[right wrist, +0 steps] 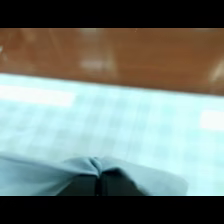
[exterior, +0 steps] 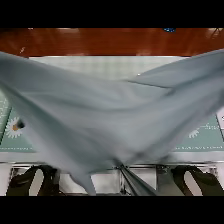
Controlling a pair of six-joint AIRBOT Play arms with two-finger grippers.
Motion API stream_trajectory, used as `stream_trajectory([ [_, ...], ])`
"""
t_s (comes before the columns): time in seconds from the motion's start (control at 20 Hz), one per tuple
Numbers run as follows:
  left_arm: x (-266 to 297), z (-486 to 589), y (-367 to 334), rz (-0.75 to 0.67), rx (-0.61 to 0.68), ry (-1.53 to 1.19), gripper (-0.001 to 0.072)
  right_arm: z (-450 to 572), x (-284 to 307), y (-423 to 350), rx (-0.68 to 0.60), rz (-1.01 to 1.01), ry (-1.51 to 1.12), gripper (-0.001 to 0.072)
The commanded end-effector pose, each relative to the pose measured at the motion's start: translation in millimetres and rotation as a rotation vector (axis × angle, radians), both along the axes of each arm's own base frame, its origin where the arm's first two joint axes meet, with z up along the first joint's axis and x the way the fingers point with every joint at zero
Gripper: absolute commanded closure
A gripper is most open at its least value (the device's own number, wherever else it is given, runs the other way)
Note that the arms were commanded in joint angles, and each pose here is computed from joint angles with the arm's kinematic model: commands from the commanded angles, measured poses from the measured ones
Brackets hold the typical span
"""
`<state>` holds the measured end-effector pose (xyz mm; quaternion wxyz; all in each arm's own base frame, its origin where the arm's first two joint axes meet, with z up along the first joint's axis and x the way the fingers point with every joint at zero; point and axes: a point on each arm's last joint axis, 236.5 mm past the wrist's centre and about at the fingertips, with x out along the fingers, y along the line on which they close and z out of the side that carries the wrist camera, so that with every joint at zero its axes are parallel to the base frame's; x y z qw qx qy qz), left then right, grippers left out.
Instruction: Fold the shirts.
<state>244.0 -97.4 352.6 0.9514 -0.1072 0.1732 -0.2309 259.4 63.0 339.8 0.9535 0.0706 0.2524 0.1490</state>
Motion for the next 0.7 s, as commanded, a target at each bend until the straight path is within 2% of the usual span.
stream_trajectory([
  [0.0, 69, -113, 6, -0.01, -0.151, 0.22, 0.0693, -102, 67, 0, 0.121, 0.017, 0.186, 0.0686],
  [0.15, 143, -207, 13, 0.044, -0.176, 0.363, 0.0693, -175, 142, -12, 0.228, -0.041, 0.31, 0.0686],
  [0.4, 229, -327, -11, 0.031, -0.209, 0.62, 0.0693, -250, 232, 7, 0.525, -0.02, 0.423, 0.0686],
  [0.55, 258, -339, -32, -0.021, -0.348, 0.687, 0.0693, -274, 256, 9, 0.631, -0.049, 0.481, 0.0685],
  [0.6, 266, -334, -35, -0.032, -0.372, 0.683, 0.0692, -278, 263, 8, 0.659, -0.069, 0.488, 0.0648],
  [0.65, 272, -327, -36, -0.041, -0.376, 0.67, 0.0637, -278, 267, 6, 0.669, -0.084, 0.489, 0.0484],
])
